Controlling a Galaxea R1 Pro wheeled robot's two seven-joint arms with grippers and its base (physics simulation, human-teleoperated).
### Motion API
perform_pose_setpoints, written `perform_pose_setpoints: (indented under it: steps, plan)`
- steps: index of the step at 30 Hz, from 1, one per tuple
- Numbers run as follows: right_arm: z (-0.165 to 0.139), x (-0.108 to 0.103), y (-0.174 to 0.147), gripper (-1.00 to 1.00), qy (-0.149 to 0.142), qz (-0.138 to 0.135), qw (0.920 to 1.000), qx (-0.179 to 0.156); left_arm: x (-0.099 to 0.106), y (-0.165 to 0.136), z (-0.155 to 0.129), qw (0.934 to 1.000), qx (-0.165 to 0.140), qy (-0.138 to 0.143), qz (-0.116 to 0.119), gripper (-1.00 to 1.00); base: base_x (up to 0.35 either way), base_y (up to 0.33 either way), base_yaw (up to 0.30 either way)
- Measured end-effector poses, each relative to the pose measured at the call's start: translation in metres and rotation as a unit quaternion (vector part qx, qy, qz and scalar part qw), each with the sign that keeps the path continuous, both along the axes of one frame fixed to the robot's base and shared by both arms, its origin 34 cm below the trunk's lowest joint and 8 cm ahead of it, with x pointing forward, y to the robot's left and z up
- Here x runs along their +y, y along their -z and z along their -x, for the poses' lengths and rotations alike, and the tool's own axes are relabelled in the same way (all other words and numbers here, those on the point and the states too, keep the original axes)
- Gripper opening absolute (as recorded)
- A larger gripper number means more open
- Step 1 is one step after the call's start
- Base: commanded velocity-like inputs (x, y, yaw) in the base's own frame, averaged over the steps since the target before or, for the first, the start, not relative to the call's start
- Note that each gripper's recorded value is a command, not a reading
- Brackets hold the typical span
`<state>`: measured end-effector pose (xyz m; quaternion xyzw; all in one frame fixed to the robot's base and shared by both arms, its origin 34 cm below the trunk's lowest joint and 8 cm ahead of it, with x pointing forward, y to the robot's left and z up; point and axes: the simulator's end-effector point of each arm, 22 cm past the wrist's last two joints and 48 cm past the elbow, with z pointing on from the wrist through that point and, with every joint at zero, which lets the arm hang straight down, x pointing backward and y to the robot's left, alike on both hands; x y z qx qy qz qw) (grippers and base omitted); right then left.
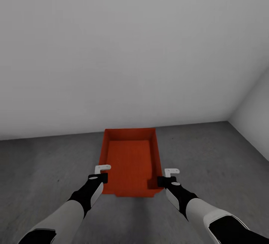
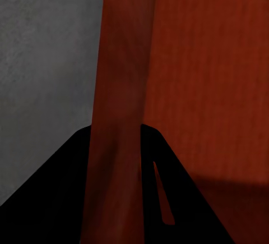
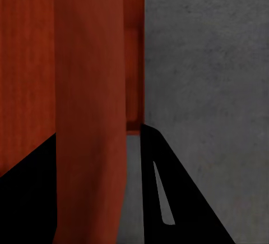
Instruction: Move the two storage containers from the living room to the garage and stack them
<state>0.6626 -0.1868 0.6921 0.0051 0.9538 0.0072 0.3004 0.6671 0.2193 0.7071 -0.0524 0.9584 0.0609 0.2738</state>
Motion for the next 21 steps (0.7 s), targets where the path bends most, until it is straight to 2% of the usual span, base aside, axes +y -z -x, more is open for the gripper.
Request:
perform_pose_setpoints:
  steps: [21]
  plan:
    - [0.010,0.000,0.018,-1.00,0.001,0.000,0.9999,0.016,0.000,0.018,0.009,0.9999,0.016,0.002,-0.001,-1.00,0.000,0.000,0.000]
